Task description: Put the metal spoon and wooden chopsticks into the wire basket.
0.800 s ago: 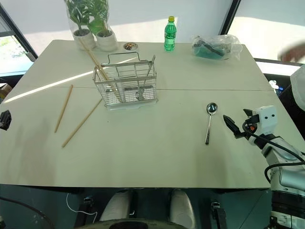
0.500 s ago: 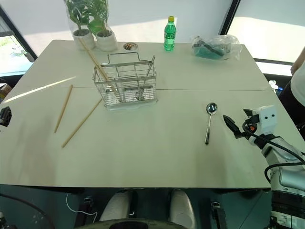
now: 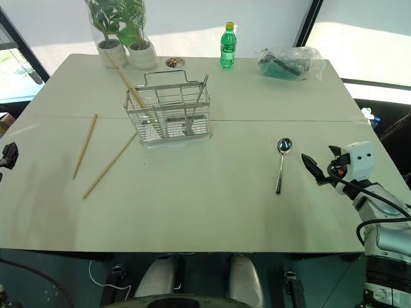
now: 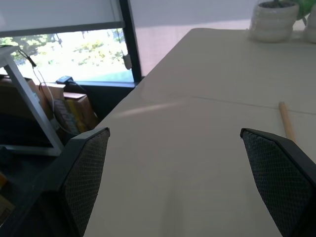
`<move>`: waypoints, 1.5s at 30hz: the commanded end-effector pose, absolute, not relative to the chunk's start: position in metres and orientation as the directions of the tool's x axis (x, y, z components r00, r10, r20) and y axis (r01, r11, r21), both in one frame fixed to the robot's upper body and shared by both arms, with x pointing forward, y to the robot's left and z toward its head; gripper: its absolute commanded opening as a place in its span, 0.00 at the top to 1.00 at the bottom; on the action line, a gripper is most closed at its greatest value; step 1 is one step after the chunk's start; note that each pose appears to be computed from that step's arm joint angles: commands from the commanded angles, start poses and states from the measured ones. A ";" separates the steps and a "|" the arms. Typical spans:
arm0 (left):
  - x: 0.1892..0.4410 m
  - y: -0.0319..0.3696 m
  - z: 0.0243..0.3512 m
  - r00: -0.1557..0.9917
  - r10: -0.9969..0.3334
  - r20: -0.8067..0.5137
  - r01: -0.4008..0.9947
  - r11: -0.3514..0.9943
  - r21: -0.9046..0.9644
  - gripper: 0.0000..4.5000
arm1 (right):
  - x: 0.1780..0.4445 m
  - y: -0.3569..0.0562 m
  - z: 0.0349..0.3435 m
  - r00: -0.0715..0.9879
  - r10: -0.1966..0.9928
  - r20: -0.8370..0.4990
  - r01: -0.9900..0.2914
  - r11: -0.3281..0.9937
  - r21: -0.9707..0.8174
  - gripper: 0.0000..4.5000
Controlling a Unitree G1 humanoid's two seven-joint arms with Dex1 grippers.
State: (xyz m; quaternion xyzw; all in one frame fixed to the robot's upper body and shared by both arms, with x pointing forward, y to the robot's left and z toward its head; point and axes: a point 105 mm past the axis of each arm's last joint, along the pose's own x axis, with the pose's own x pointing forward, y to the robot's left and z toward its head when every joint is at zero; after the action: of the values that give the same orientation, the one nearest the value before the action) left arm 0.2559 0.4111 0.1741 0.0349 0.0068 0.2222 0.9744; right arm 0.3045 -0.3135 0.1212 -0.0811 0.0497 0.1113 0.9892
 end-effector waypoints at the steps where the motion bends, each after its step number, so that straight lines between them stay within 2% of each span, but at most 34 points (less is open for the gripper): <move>1: 0.265 0.395 0.206 0.934 0.348 0.075 -0.353 0.934 0.062 0.00 | 0.310 -0.316 0.144 0.975 0.208 -0.075 -0.219 0.956 -0.196 0.02; 3: 0.271 0.376 0.225 0.969 0.228 0.093 -0.233 0.972 0.045 0.00 | 0.314 -0.310 0.154 0.973 0.221 -0.071 -0.231 0.951 -0.206 0.02; 6: 0.275 0.336 0.257 0.993 -0.039 0.115 0.038 0.999 0.014 0.00 | 0.318 -0.297 0.166 0.969 0.234 -0.077 -0.245 0.948 -0.205 0.02; 8: 0.274 0.299 0.274 0.963 -0.251 0.095 0.245 0.967 0.066 0.00 | 0.320 -0.289 0.168 0.967 0.230 -0.105 -0.248 0.944 -0.216 0.02; 12: 0.259 0.234 0.275 0.797 -0.602 -0.050 0.599 0.777 0.194 0.00 | 0.325 -0.265 0.173 0.958 0.258 -0.121 -0.278 0.942 -0.188 0.02; 16: 0.251 0.191 0.266 0.614 -0.771 -0.169 0.786 0.577 0.220 0.00 | 0.328 -0.246 0.169 0.945 0.284 -0.166 -0.313 0.930 -0.191 0.02; 23: 0.270 0.153 0.259 0.464 -0.864 -0.194 0.879 0.422 0.222 0.00 | 0.339 -0.234 0.142 0.941 0.191 -0.278 -0.234 0.963 -0.133 0.02; 31: 0.276 0.131 0.257 0.350 -0.915 -0.202 0.929 0.309 0.205 0.00 | 0.346 -0.248 0.119 0.923 0.006 -0.386 -0.033 0.998 -0.062 0.02; 41: 0.278 0.123 0.264 0.317 -0.929 -0.189 0.939 0.281 0.197 0.00 | 0.330 -0.232 0.084 0.856 0.033 -0.516 -0.045 0.999 -0.011 0.02; 44: 0.277 0.123 0.263 0.309 -0.930 -0.199 0.943 0.272 0.190 0.00 | 0.325 -0.232 0.077 0.844 0.016 -0.536 -0.031 0.999 -0.019 0.20; 45: 0.277 0.123 0.263 0.303 -0.932 -0.202 0.946 0.267 0.186 0.00 | 0.325 -0.233 0.075 0.842 0.011 -0.539 -0.026 0.999 -0.020 0.31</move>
State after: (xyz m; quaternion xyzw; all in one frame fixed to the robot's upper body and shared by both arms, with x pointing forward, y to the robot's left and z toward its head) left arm 0.2801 0.1249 0.2527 0.1244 0.0422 -0.5843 0.8008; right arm 0.3291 -0.2310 0.0808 -0.0086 0.2680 0.0173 0.9632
